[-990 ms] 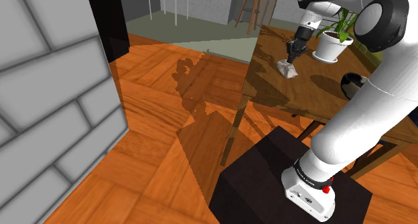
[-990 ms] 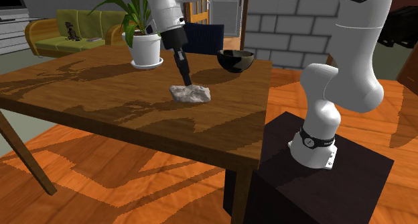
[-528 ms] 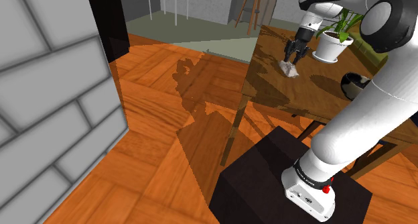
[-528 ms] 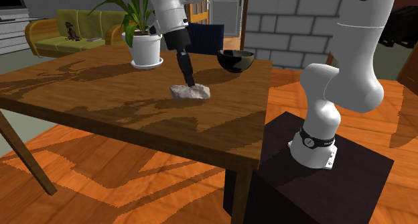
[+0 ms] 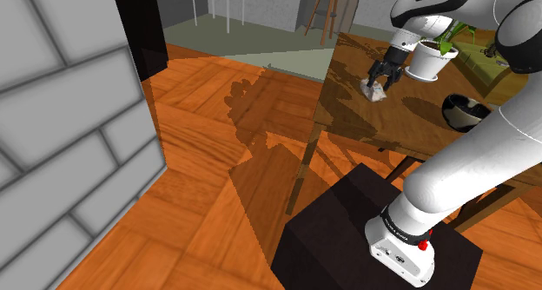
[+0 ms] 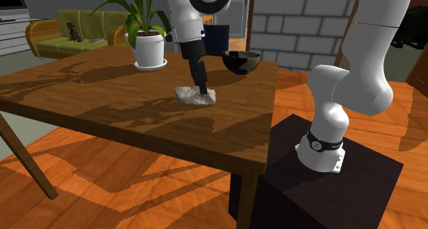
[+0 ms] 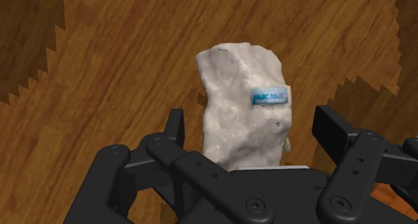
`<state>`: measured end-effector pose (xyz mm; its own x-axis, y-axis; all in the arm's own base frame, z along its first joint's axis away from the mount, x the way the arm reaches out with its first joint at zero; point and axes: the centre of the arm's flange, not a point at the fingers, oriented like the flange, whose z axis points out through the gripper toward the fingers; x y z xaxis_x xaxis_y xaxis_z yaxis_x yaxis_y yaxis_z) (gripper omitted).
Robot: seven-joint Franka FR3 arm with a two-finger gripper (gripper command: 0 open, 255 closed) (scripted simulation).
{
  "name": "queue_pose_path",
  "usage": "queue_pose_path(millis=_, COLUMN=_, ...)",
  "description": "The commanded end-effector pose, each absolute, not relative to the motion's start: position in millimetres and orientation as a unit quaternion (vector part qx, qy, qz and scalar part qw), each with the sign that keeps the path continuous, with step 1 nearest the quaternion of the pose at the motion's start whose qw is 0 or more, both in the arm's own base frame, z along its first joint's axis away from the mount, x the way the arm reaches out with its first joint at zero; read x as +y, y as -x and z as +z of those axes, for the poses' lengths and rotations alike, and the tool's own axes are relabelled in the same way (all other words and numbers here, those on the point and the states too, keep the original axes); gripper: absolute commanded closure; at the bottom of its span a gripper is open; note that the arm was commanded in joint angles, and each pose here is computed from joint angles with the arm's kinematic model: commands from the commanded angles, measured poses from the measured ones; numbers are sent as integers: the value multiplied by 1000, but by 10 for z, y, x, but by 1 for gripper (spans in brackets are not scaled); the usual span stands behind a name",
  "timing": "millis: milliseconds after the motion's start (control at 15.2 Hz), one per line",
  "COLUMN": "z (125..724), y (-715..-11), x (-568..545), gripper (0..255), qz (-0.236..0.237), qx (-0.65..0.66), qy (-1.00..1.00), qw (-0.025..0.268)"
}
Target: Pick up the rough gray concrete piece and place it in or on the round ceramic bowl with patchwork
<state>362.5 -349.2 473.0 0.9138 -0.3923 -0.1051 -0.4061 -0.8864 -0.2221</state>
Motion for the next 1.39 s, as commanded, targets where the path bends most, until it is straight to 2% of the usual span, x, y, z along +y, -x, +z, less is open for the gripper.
queue_pose_path(millis=0, z=4606, y=-3629, x=-3447, gripper=0, qz=28, qx=206, qy=971, qw=120)
queue_pose_path(millis=528, z=4607, y=-3629, x=-3447, gripper=0, qz=28, qx=206, qy=971, qw=120)
queue_pose_path(millis=594, z=4607, y=-3629, x=-3447, gripper=255, qz=28, qx=206, qy=971, qw=120)
queue_pose_path(millis=1320, z=4712, y=-3629, x=-3447, gripper=255, qz=28, qx=206, qy=971, qw=120)
